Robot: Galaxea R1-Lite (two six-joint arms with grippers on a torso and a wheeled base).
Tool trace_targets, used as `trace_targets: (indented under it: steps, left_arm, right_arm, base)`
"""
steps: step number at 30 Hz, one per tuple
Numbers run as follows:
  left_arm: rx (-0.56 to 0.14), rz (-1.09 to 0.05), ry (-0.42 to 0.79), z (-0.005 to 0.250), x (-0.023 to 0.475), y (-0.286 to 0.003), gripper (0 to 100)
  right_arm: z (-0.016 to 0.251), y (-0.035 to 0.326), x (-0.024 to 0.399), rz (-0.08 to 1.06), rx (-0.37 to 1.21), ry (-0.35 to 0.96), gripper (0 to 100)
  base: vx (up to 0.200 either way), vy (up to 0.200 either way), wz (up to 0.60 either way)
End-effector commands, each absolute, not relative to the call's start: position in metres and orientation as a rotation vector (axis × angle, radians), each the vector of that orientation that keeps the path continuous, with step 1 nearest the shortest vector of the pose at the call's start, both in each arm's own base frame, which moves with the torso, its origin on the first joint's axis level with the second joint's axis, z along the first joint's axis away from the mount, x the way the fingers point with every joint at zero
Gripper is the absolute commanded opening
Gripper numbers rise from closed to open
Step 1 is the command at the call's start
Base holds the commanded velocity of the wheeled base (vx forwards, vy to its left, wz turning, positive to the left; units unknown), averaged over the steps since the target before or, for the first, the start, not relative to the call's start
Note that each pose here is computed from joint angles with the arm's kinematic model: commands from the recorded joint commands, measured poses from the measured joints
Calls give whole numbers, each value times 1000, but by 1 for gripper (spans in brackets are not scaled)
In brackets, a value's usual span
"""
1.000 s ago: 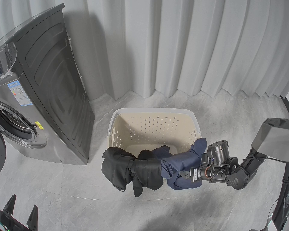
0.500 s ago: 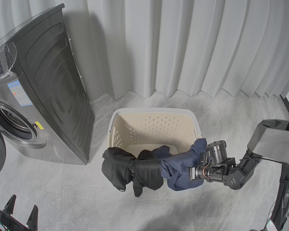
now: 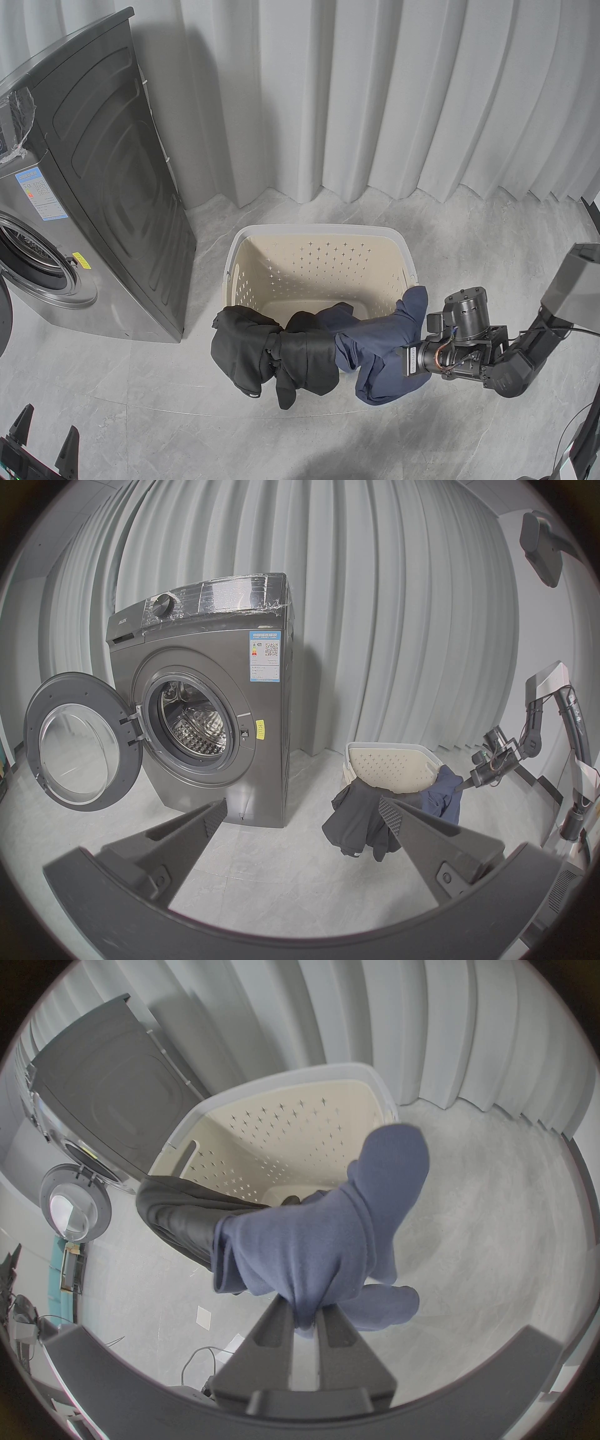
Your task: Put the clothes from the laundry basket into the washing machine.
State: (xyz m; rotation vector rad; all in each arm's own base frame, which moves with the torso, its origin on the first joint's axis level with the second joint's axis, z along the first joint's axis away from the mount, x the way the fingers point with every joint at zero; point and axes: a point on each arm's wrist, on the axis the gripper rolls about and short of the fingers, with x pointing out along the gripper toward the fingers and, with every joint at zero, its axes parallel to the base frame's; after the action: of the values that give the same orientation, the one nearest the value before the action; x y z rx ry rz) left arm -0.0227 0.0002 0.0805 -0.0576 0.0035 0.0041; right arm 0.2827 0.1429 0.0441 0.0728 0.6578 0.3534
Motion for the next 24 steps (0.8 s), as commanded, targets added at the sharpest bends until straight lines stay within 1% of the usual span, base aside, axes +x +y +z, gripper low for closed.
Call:
trace_targets:
  steps: [1,8,9,10,11,15,18,24]
  left_arm:
    - [-58,5,11,76,-22,0,100]
    - [-58,5,11,76,-22,0,100]
    - [-58,5,11,76,-22,0,100]
    - [-58,5,11,76,-22,0,100]
    - [-58,5,12,76,-22,0,100]
    - [-58,5,12,76,-22,0,100]
    - [-58,5,11,76,-22,0,100]
    - [-58,5,11,76,-22,0,100]
  right_arm:
    - [77,141,255,399,81,587,0]
    - [63,138,252,388,68,639,0]
    - [55,137,253,379,58,669,0]
    - [54,137,253,377,57,672,0]
    - [50,138,253,377,56,679,100]
    - [38,139,257,359,44,713,100]
    - [33,137,264,330,36,718,100]
    - [25,141,280,321,37,717,100]
  base:
    - [0,0,0]
    - [0,0,0]
    - [0,0,0]
    - [0,0,0]
    - [0,0,0]
    - [0,0,0]
    - [0,0,0]
    - [0,0,0]
